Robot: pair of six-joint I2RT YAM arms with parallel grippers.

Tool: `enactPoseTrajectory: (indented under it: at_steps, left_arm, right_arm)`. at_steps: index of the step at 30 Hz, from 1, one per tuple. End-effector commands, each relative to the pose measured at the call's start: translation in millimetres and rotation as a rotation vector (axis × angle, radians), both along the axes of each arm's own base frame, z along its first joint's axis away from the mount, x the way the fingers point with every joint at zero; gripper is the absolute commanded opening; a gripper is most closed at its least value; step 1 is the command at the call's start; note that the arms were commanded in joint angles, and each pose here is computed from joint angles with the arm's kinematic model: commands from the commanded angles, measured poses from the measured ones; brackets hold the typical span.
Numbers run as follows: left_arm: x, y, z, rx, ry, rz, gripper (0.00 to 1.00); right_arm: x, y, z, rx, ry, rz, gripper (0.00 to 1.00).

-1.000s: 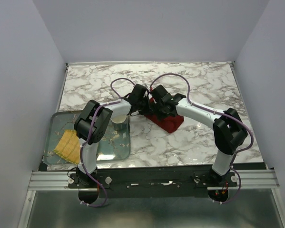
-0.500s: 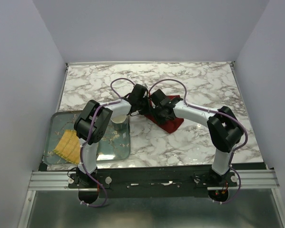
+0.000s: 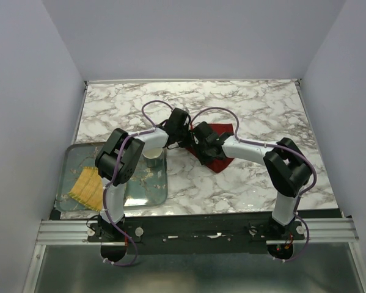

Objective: Fold the napkin, place the utensils inside, and roll it up
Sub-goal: Roll the napkin with the utensil

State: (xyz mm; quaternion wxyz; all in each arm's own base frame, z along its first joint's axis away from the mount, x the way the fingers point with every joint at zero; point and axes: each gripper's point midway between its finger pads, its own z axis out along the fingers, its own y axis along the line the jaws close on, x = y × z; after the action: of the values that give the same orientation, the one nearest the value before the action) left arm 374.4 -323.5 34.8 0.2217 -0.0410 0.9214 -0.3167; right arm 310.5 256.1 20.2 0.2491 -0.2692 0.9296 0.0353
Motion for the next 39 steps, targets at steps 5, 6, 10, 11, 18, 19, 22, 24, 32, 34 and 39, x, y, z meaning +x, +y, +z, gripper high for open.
enactPoseTrajectory:
  at_steps: [5,6,10,11,18,19,22,24,32,34,39]
  left_arm:
    - [-8.3,15.3,14.1,0.053,0.004,-0.012,0.26]
    - [-3.8,16.6,22.9,0.059,-0.013,-0.010,0.28]
    - [5.5,20.5,59.9,0.060,-0.093,0.002,0.39]
    - [5.9,20.4,65.9,0.060,-0.105,0.002,0.44]
    - [4.7,19.4,91.3,0.022,-0.127,0.006,0.52]
    - [4.4,18.1,88.4,0.014,-0.122,0.006,0.52]
    - [1.8,9.5,76.7,-0.020,-0.091,-0.006,0.49]
    - [0.6,2.0,70.4,-0.049,-0.064,-0.013,0.41]
    - [5.3,-7.4,22.9,-0.001,0.002,-0.027,0.27]
    - [2.4,-2.9,5.6,0.028,0.030,-0.025,0.24]
    - [-9.0,11.4,-22.3,0.076,0.060,0.002,0.18]
  right_arm:
    - [-20.4,-24.9,-38.1,0.003,0.101,-0.078,0.31]
    - [-22.5,-21.7,-37.7,0.047,0.133,-0.067,0.27]
    - [-29.2,-9.6,-32.8,0.208,0.249,-0.017,0.24]
    - [-30.7,-8.1,-31.3,0.255,0.283,-0.012,0.23]
    - [-32.8,-2.5,-12.5,0.606,0.552,0.043,0.21]
    - [-33.4,-2.7,-12.3,0.631,0.580,0.044,0.21]
    - [-38.7,-4.4,-20.3,0.686,0.682,0.037,0.21]
    - [-42.0,-7.8,-29.1,0.682,0.714,0.024,0.21]
    - [-40.2,-11.0,-30.9,0.714,0.737,0.011,0.21]
    - [-36.7,-14.1,-31.5,0.686,0.710,0.001,0.23]
    - [-25.0,-33.2,-29.7,0.549,0.593,-0.051,0.29]
